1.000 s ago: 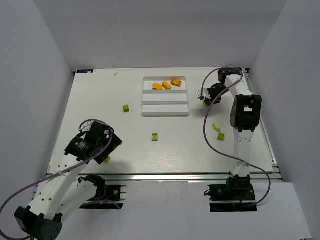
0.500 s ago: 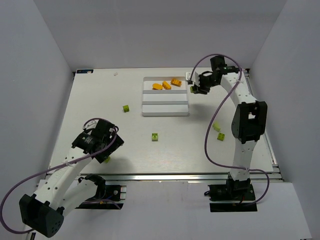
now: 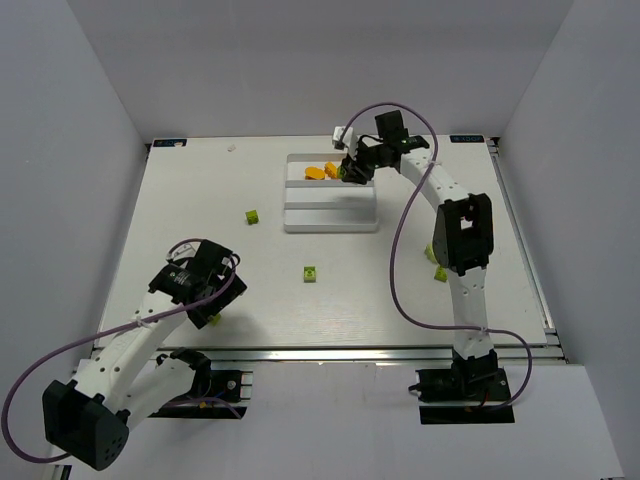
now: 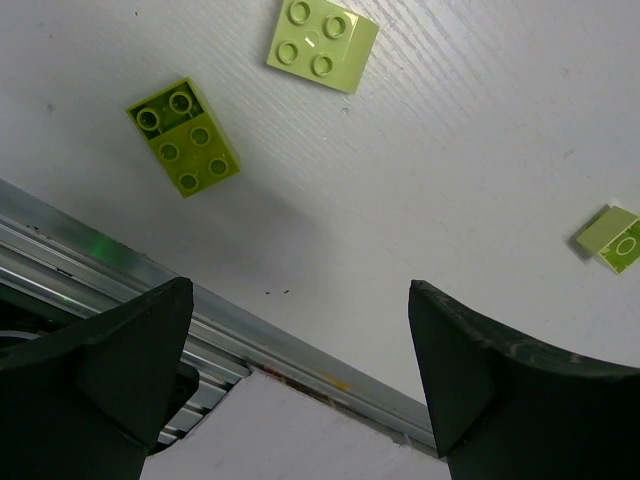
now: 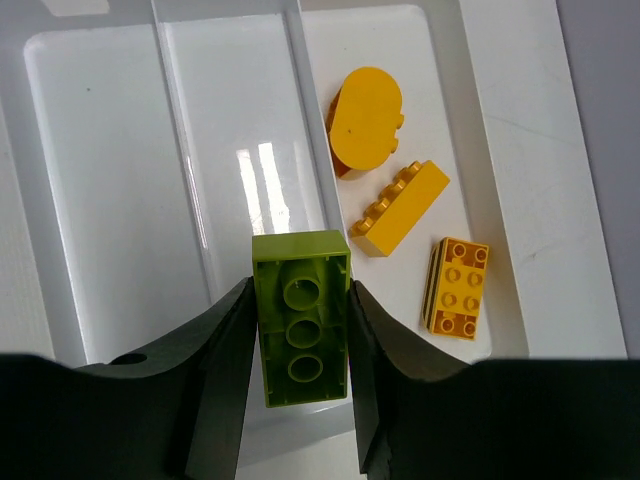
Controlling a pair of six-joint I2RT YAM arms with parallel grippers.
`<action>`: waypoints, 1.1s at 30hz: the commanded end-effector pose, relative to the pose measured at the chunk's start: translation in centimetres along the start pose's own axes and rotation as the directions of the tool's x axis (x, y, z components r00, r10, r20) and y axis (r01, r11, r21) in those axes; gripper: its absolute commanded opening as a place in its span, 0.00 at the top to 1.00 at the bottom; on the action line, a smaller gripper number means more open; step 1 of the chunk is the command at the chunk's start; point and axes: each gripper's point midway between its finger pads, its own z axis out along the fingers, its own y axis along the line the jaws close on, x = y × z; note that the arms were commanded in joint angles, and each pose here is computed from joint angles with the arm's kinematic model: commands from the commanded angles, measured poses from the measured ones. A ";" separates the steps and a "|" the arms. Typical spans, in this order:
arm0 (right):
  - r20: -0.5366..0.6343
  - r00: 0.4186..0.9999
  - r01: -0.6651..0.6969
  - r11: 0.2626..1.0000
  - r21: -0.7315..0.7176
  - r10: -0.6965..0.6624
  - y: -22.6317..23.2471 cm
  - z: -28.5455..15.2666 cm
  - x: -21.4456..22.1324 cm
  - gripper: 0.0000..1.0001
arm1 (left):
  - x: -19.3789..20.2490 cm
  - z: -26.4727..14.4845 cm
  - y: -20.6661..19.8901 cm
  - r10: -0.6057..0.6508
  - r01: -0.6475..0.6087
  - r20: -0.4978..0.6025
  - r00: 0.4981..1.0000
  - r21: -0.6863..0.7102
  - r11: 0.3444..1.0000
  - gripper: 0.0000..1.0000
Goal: Sort the legos into containers by color
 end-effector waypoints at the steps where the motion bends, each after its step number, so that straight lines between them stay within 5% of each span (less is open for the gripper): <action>1: 0.034 0.999 0.009 0.999 0.041 -0.011 -1.1 0.9 -1.1 0.93 | -0.4 0.0 0.2 -0.026 0.026 0.028 0.999 0.004 1.000 0.02; 19: -0.050 0.999 0.015 1.000 0.007 -0.015 0.5 3.8 3.5 0.72 | -0.1 0.1 1.0 -0.028 0.029 0.020 0.999 -0.028 0.999 0.02; 25: -0.061 0.998 0.000 1.000 0.006 0.001 0.6 4.1 4.1 0.47 | 0.0 0.6 1.4 -0.023 0.025 0.025 0.999 -0.056 0.998 0.02; 33: -0.029 0.999 -0.012 0.998 0.067 0.014 -0.7 1.8 1.9 0.33 | 0.4 1.8 2.2 -0.010 0.012 0.011 1.000 -0.136 0.991 0.02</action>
